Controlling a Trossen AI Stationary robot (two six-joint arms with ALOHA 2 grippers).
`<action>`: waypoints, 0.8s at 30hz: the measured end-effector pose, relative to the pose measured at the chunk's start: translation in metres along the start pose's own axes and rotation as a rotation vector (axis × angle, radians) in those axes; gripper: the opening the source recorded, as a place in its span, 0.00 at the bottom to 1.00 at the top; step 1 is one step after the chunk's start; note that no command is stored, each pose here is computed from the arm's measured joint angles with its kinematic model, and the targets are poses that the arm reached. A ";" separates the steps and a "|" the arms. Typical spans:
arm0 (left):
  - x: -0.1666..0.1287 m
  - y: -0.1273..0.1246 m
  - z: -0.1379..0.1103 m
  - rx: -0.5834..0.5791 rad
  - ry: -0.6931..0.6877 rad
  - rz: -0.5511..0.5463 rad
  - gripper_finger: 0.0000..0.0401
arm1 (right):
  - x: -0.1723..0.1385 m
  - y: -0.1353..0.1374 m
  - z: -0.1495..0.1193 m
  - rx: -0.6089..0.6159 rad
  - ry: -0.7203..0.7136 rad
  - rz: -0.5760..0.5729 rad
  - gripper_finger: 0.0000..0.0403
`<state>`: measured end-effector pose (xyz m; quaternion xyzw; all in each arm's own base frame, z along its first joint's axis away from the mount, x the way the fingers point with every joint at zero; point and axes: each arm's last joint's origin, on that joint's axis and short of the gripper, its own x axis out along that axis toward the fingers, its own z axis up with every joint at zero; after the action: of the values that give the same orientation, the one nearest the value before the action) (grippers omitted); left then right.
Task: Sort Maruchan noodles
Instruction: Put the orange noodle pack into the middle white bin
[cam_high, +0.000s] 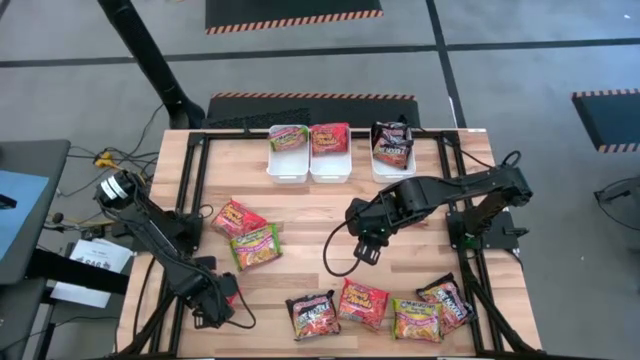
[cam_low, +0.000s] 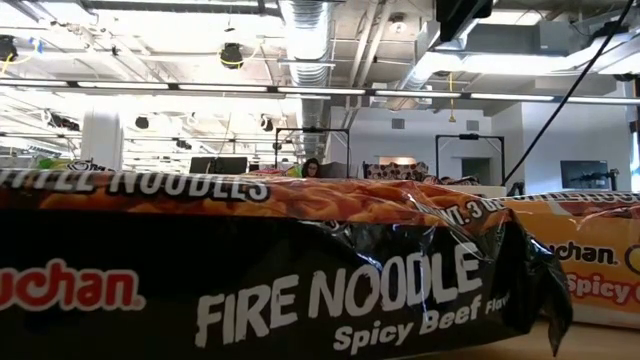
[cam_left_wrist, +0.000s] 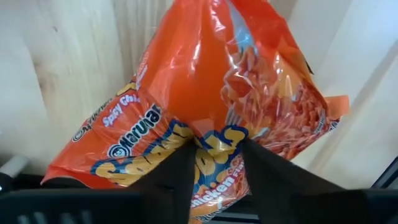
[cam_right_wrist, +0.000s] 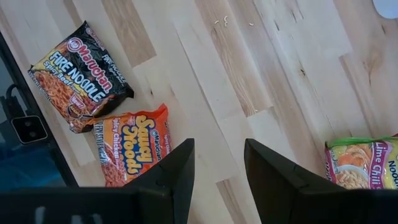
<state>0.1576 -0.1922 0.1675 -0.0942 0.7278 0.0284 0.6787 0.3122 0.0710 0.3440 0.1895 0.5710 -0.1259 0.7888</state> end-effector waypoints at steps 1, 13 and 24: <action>0.000 0.000 0.000 0.007 -0.002 -0.002 0.22 | 0.000 0.000 0.000 0.006 0.000 0.000 0.41; -0.002 0.001 0.000 0.067 -0.010 -0.018 0.00 | 0.000 0.000 0.000 0.032 0.000 0.000 0.41; -0.041 0.016 0.005 0.031 -0.193 -0.139 0.00 | 0.000 0.000 0.001 0.032 -0.012 -0.011 0.41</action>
<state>0.1617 -0.1717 0.2061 -0.1306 0.6513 -0.0212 0.7472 0.3126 0.0707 0.3439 0.1980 0.5652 -0.1403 0.7884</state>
